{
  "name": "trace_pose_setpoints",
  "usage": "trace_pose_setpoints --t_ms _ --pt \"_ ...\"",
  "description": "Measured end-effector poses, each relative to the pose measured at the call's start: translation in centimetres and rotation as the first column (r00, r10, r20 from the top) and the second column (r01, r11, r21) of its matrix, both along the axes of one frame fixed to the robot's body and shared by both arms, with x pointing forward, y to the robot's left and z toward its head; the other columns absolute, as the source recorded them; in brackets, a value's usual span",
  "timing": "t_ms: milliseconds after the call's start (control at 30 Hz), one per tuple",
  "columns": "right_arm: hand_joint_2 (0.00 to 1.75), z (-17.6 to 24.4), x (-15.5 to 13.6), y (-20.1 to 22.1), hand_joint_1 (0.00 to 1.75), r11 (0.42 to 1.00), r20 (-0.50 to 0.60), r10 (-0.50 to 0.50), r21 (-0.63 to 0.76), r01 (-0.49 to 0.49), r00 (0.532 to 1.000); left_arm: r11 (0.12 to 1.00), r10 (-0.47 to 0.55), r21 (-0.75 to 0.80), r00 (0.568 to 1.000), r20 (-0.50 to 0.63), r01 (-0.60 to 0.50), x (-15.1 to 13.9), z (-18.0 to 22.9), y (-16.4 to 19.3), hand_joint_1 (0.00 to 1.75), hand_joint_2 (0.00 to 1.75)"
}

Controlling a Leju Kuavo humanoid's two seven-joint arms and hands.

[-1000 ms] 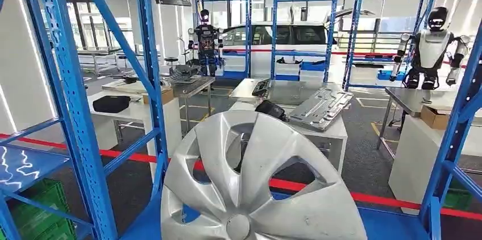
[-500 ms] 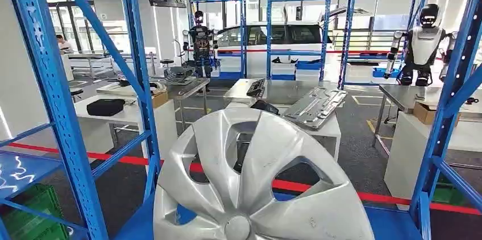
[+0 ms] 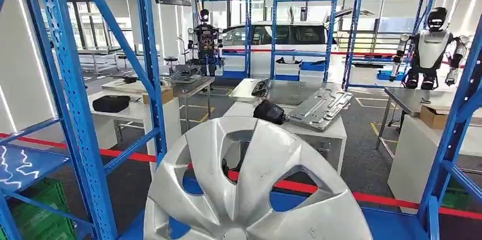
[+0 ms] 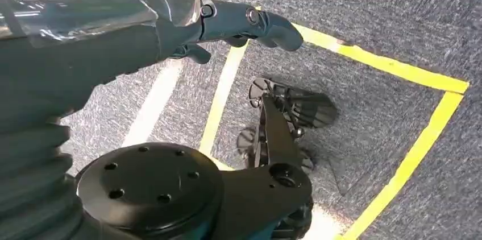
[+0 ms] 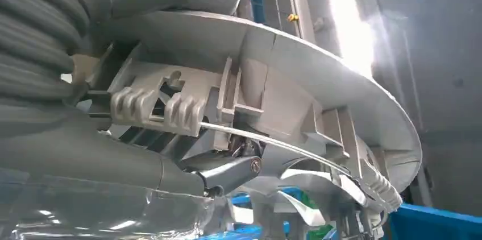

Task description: Take the parts from the cabinet and place them on the table.

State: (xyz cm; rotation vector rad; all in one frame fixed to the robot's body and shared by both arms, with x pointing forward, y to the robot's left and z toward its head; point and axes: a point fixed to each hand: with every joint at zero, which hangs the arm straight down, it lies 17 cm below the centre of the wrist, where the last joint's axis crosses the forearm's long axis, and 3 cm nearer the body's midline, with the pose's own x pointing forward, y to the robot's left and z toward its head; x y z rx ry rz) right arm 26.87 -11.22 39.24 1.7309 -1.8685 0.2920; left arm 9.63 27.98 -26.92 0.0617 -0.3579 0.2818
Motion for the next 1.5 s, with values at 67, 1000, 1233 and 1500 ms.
trace_pose_setpoints --t_ms 67,1000,1233,1500 --pt "1.75 -0.1 -0.1 0.0 1.75 1.0 -0.006 0.002 0.001 -0.002 1.0 1.0 0.0 0.0 1.0 -0.002 0.0 0.0 0.0 0.0 0.0 1.75" --pt "1.75 -1.4 -0.2 0.1 1.75 1.0 -0.046 -0.011 -0.024 0.01 0.999 1.0 0.004 -0.021 1.0 -0.002 -0.004 0.2 0.0 -0.3 0.0 1.75" --pt "1.75 -1.3 -0.2 -0.1 1.75 0.999 -0.04 -0.026 -0.026 0.025 0.999 1.0 0.003 -0.019 1.0 0.0 -0.003 0.5 0.0 -0.3 0.0 1.75" --pt "1.75 -1.4 0.0 -0.3 1.75 0.999 -0.047 -0.035 -0.023 0.034 0.998 1.0 -0.006 -0.014 1.0 0.005 0.006 0.9 0.1 -0.2 0.0 1.75"
